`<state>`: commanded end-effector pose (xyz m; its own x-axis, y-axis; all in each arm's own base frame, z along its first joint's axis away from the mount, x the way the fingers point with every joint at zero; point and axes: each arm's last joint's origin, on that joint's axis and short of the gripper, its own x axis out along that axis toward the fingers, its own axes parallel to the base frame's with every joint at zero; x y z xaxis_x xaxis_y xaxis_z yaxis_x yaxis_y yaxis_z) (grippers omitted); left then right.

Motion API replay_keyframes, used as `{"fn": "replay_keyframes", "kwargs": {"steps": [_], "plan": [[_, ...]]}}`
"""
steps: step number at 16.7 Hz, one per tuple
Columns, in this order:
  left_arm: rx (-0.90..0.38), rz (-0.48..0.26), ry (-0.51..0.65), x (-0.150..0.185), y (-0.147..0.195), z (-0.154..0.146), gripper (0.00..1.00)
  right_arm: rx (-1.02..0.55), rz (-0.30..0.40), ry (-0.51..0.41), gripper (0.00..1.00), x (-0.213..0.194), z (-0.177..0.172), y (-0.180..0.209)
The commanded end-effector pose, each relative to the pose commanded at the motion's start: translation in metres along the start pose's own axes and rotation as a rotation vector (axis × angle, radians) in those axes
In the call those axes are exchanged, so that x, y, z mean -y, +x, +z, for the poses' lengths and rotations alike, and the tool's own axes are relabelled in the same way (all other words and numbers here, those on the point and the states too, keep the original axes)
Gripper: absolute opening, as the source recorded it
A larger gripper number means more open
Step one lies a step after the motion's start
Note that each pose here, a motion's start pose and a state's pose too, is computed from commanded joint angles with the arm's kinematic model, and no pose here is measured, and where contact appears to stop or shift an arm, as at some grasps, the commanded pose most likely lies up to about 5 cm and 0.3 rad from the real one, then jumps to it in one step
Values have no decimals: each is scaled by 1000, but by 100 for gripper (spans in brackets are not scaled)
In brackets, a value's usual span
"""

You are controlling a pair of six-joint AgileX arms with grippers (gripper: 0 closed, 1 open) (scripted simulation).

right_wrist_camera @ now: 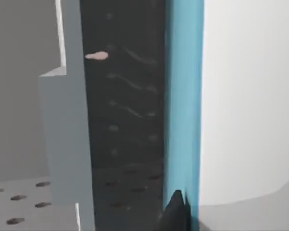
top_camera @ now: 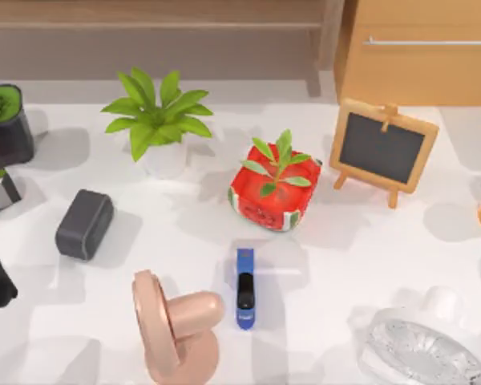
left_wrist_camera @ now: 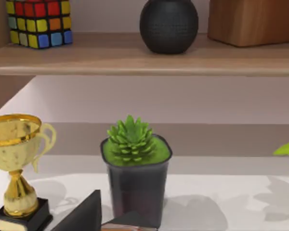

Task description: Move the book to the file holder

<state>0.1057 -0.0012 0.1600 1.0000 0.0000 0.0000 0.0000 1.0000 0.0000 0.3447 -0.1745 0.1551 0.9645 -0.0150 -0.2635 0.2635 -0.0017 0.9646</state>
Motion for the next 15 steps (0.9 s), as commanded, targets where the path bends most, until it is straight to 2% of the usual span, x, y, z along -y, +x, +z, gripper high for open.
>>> {"fn": "replay_keyframes", "kwargs": {"steps": [5, 9, 15], "plan": [[0, 0, 0, 0, 0, 0, 100, 5, 0, 0, 0, -2, 2, 24], [0, 0, 0, 0, 0, 0, 100, 7, -4, 3, 0, -1, 2, 26], [0, 0, 0, 0, 0, 0, 100, 7, -4, 3, 45, -1, 2, 26]]}}
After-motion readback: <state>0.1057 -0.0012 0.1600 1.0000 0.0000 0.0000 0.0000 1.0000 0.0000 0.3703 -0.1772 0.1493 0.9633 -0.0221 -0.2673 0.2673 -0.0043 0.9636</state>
